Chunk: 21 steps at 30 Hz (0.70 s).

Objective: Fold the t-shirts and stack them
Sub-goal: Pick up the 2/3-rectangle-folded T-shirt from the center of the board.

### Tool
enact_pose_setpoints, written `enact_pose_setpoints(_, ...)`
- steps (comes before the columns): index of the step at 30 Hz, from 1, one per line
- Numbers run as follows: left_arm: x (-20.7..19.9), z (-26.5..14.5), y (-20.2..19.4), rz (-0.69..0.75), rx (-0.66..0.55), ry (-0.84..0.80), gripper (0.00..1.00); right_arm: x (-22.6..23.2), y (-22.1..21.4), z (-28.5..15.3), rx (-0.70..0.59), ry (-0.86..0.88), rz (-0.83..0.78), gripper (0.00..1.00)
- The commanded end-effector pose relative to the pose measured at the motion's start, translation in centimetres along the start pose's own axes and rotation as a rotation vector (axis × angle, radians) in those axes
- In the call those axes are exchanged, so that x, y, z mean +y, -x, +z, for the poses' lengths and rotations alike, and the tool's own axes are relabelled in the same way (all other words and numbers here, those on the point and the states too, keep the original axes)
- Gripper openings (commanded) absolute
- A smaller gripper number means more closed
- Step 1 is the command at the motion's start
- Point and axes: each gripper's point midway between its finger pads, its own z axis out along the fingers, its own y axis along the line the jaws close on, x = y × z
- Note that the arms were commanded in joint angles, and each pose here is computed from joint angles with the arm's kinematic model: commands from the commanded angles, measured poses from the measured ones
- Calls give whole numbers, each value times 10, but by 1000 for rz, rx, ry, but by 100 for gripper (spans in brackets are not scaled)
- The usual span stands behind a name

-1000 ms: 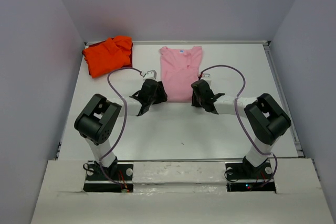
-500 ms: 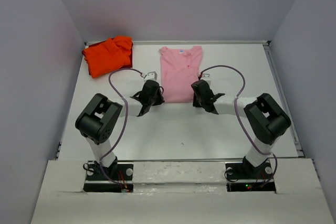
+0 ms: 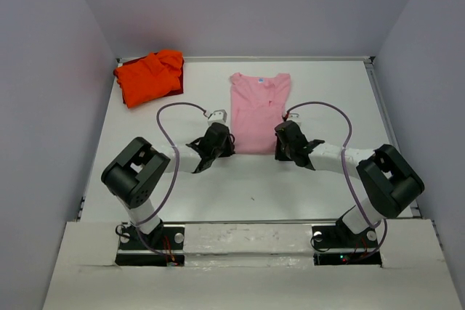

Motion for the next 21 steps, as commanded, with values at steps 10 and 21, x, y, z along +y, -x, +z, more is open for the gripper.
enact_pose_setpoints(10, 11, 6, -23, -10, 87, 53, 60, 5, 8, -6, -15, 5, -4, 0)
enact_pose_setpoints(21, 2, 2, -29, 5, 122, 19, 32, 7, 17, -5, -30, -7, -13, 0)
